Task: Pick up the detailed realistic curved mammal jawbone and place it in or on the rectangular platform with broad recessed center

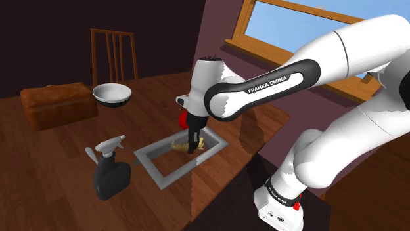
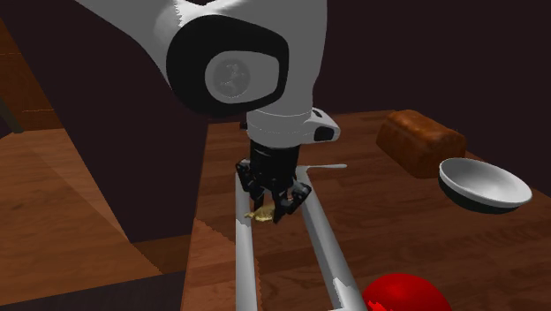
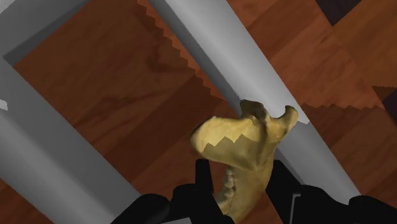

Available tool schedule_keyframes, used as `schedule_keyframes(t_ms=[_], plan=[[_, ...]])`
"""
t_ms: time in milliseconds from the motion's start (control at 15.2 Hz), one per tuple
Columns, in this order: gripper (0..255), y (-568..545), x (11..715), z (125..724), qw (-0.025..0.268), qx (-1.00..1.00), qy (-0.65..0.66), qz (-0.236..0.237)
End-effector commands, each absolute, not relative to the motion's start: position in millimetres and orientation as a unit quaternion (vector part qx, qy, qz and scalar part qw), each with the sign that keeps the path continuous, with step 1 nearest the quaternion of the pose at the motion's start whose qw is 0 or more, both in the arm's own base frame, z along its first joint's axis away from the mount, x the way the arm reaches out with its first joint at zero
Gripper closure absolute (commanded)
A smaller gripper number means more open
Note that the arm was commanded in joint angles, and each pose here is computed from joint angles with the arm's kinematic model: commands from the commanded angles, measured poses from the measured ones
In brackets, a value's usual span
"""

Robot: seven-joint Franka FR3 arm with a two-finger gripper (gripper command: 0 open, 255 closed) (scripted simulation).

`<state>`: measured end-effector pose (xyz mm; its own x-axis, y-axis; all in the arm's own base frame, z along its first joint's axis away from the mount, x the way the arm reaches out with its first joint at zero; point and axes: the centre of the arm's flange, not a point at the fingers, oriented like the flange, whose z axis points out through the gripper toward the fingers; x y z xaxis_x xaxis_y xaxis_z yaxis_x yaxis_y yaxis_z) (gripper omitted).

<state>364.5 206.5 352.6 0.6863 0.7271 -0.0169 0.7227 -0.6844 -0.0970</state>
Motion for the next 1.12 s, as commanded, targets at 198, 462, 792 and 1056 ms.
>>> schedule_keyframes(t_ms=[198,462,792,1056], plan=[[255,207.3,364.5,330.8,0.041,-0.917,-0.395,0.027],[255,207.3,364.5,330.8,0.041,-0.917,-0.395,0.027],[0,207.4,364.7,330.6,0.041,-0.917,-0.395,0.027],[0,207.3,364.5,330.8,0.041,-0.917,-0.395,0.027]])
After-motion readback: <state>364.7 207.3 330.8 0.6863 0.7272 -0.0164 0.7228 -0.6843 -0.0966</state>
